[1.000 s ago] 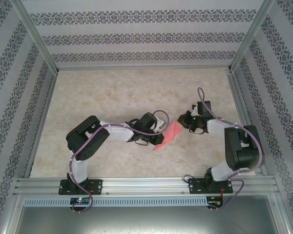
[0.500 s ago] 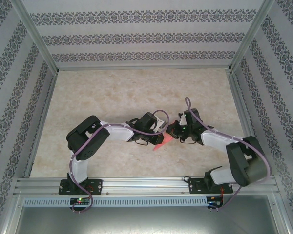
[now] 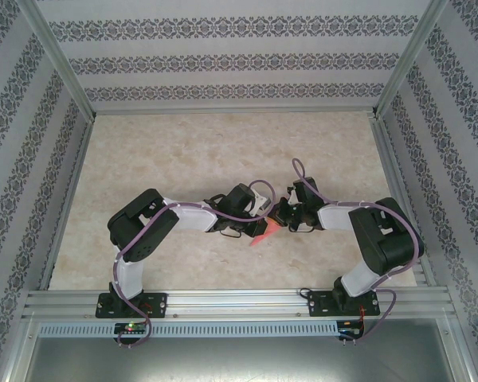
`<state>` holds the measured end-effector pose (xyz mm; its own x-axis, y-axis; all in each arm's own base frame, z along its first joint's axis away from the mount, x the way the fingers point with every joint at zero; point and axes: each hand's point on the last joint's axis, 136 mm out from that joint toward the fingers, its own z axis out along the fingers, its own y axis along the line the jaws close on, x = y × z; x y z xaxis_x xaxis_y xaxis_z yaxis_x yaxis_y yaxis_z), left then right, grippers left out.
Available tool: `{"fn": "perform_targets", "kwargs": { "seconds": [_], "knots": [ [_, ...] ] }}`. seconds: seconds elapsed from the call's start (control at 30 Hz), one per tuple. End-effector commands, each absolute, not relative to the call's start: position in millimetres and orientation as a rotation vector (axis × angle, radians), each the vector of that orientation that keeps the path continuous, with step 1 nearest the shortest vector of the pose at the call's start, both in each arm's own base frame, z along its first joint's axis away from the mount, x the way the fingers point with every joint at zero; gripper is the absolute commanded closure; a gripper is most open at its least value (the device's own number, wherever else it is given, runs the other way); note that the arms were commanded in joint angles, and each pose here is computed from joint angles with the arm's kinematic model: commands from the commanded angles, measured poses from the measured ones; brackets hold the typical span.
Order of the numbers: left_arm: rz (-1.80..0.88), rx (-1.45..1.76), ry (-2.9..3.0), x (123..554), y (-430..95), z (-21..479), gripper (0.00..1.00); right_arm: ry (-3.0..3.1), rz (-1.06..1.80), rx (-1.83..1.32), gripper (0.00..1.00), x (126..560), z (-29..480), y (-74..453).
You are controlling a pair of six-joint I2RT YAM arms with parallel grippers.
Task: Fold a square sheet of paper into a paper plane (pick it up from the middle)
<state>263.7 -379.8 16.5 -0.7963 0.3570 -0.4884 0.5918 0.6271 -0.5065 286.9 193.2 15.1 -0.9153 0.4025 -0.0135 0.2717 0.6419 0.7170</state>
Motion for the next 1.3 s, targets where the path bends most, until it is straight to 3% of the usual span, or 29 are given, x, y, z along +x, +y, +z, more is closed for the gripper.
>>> {"fn": "perform_targets", "kwargs": {
  "seconds": [0.0,1.27],
  "knots": [
    [-0.751,0.782,2.919,198.4,-317.3,-65.3,0.91,2.688,1.002,0.593,1.0,300.4,-3.6,172.0],
    [-0.662,0.84,2.987,177.1,-289.1,-71.4,0.91,2.497,1.097,0.802,0.99,391.5,18.5,121.1]
  ]
}}
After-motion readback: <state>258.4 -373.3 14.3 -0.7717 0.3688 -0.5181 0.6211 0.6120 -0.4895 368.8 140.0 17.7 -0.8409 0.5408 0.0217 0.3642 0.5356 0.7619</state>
